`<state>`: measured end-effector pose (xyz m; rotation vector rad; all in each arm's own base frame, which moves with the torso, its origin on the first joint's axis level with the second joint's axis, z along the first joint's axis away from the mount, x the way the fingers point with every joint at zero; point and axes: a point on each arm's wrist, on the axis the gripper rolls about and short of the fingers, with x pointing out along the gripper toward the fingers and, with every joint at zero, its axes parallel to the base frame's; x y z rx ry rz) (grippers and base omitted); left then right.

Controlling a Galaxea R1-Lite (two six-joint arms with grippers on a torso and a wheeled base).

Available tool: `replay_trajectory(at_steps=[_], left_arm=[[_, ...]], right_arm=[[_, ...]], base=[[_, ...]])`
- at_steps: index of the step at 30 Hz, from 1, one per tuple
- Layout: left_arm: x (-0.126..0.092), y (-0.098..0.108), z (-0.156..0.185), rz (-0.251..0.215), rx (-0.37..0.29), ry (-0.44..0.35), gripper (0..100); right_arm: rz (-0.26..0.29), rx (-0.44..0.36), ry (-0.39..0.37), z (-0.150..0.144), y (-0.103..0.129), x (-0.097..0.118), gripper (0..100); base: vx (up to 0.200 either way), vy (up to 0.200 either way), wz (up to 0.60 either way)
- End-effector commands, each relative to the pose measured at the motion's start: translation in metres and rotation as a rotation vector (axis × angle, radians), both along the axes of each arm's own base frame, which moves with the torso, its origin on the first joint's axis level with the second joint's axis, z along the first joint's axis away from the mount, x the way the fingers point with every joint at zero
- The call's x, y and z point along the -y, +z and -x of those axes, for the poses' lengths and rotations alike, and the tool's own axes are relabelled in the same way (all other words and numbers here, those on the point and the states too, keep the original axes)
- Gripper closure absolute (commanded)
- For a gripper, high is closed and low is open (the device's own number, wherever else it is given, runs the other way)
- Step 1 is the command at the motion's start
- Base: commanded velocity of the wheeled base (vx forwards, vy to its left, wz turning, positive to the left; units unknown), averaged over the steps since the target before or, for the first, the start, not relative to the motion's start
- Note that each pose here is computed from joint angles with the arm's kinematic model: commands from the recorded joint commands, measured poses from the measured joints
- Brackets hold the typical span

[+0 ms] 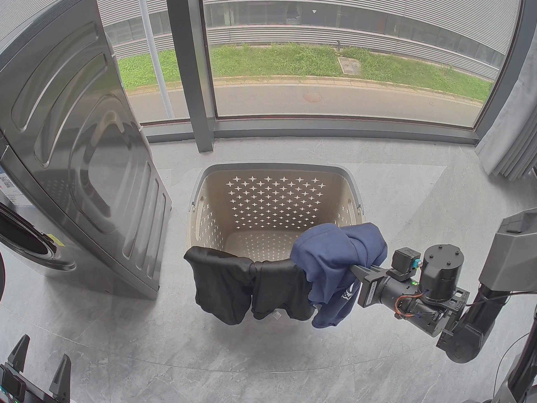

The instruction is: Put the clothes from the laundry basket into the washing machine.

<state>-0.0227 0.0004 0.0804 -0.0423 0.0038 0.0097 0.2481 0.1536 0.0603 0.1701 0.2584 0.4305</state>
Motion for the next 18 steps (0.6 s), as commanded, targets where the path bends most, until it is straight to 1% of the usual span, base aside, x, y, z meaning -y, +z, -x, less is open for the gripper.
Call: replay_trajectory(at_steps=[1, 4, 6, 9, 11, 14, 17, 18], left_arm=[[0.0, -0.004, 0.0, 0.001, -0.004, 0.001, 0], [0.0, -0.004, 0.0, 0.001, -0.004, 0.001, 0], [0.0, -0.004, 0.0, 0.001, -0.005, 0.001, 0], [0.0, -0.004, 0.0, 0.001, -0.004, 0.001, 0], [0.0, -0.004, 0.0, 0.001, -0.004, 0.001, 0], [0.0, -0.004, 0.0, -0.001, -0.004, 0.001, 0], [0.0, -0.004, 0.0, -0.002, -0.004, 0.001, 0], [0.0, -0.004, 0.0, -0.002, -0.004, 0.001, 0]], right_arm=[[-0.059, 0.107, 0.032, 0.023, 0.04, 0.004, 100], [-0.048, 0.207, 0.042, 0.03, 0.063, 0.009, 100], [-0.048, 0.257, 0.047, 0.035, 0.079, 0.012, 100], [-0.055, 0.276, 0.059, 0.046, 0.099, 0.017, 100], [-0.072, 0.295, 0.086, 0.059, 0.111, 0.018, 100], [-0.078, 0.299, 0.116, 0.071, 0.12, 0.017, 100], [-0.078, 0.294, 0.135, 0.076, 0.121, 0.016, 100], [-0.07, 0.282, 0.137, 0.077, 0.118, 0.016, 100]], base=[[0.0, 0.0, 0.0], [0.0, 0.0, 0.0], [0.0, 0.0, 0.0], [0.0, 0.0, 0.0], [0.0, 0.0, 0.0], [0.0, 0.0, 0.0], [-0.2, 0.0, 0.0], [-0.2, 0.0, 0.0]])
